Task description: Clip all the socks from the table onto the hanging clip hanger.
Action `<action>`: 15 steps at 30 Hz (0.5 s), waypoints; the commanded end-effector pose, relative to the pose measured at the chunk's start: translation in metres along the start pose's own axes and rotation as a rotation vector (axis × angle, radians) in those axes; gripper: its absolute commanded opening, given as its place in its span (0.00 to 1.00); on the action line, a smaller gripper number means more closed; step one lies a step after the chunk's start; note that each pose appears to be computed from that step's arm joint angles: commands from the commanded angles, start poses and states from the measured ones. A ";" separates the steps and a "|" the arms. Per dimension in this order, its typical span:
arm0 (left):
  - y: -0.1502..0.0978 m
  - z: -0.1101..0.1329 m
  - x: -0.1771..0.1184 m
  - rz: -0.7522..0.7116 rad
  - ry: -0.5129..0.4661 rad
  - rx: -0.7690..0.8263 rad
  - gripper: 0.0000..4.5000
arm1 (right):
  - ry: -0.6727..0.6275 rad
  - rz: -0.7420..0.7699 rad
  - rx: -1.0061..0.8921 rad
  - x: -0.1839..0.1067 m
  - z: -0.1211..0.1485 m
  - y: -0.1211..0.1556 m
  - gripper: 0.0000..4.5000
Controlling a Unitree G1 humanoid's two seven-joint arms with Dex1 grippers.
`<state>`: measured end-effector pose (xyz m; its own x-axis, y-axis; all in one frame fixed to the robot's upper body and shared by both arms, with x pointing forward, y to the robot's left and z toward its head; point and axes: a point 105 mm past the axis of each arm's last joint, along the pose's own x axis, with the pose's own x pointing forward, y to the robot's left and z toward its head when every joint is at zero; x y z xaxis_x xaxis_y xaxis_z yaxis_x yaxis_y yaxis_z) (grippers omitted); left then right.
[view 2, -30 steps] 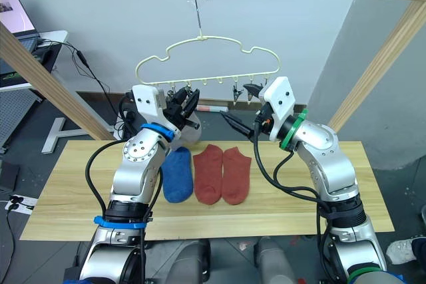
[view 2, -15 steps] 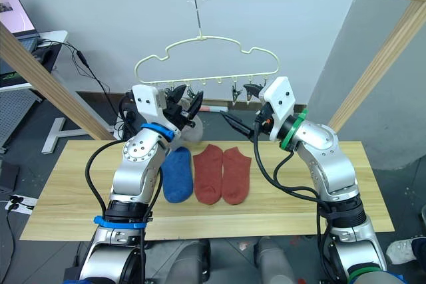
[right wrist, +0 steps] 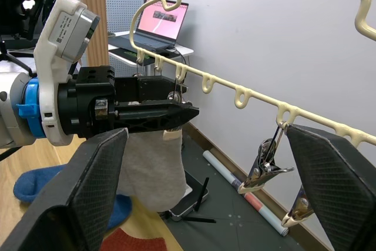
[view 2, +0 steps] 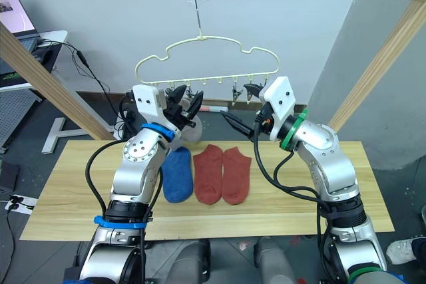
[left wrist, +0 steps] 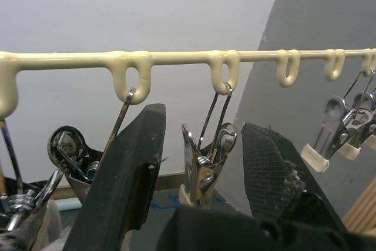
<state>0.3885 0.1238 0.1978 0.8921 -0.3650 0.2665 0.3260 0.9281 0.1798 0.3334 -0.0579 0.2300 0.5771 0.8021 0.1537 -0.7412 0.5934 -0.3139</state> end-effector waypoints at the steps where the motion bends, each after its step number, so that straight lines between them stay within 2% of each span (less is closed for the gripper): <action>1: -0.005 0.011 0.001 -0.011 -0.039 0.006 0.53 | -0.056 -0.009 -0.041 -0.002 0.016 -0.003 1.00; 15: -0.013 0.013 0.001 -0.038 -0.048 -0.007 0.53 | -0.056 -0.006 -0.043 -0.002 0.016 -0.003 1.00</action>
<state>0.3874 0.1166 0.1907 0.8922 -0.3810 0.2425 0.3485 0.9223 0.1668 0.3334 -0.0579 0.2300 0.5769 0.8021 0.1540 -0.7410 0.5934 -0.3143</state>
